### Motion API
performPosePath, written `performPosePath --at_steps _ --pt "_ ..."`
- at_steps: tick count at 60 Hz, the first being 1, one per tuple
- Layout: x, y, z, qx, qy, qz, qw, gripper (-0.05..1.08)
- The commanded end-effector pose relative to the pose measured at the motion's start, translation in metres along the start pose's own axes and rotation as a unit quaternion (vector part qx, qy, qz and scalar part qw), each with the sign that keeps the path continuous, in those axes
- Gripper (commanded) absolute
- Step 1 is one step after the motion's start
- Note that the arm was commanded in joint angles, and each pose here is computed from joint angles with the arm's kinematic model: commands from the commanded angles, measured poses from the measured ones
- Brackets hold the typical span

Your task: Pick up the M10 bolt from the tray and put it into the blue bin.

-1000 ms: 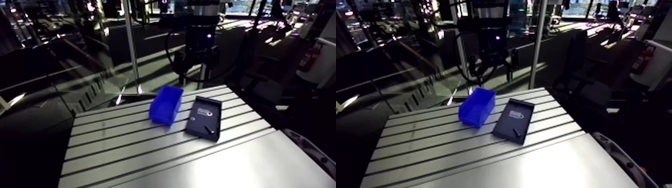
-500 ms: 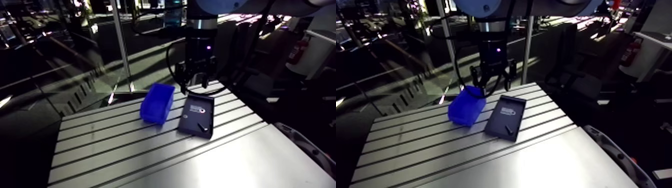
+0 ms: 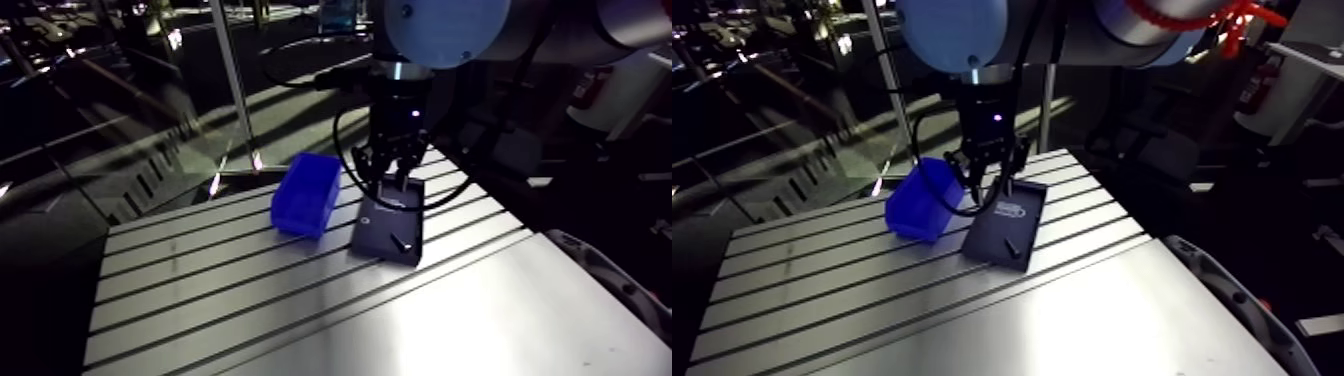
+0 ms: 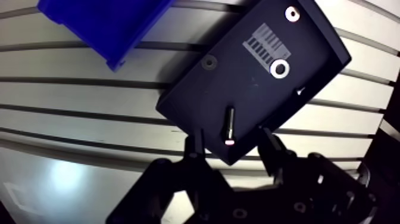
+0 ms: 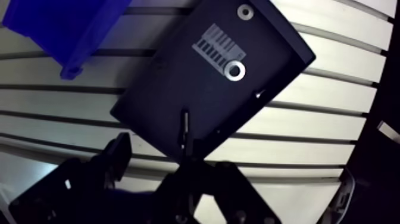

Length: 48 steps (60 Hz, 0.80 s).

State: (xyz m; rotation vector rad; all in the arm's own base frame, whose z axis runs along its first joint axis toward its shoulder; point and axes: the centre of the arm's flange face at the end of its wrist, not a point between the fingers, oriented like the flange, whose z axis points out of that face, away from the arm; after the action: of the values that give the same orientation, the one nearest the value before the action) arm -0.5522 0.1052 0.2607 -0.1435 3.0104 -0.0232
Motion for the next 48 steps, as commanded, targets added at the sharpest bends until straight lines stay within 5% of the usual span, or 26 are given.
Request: performPosePath --at_steps 1,9,37,48 --pt "0.005 0.002 0.026 0.0045 -0.008 0.000 1.000 0.46" --pt "0.007 0.003 0.030 -0.0017 0.000 0.000 1.000 0.49" --pt "-0.005 0.008 0.049 0.0096 -0.014 0.008 1.000 0.49" --pt "-0.008 0.014 0.053 0.0044 -0.005 0.012 1.000 0.49"
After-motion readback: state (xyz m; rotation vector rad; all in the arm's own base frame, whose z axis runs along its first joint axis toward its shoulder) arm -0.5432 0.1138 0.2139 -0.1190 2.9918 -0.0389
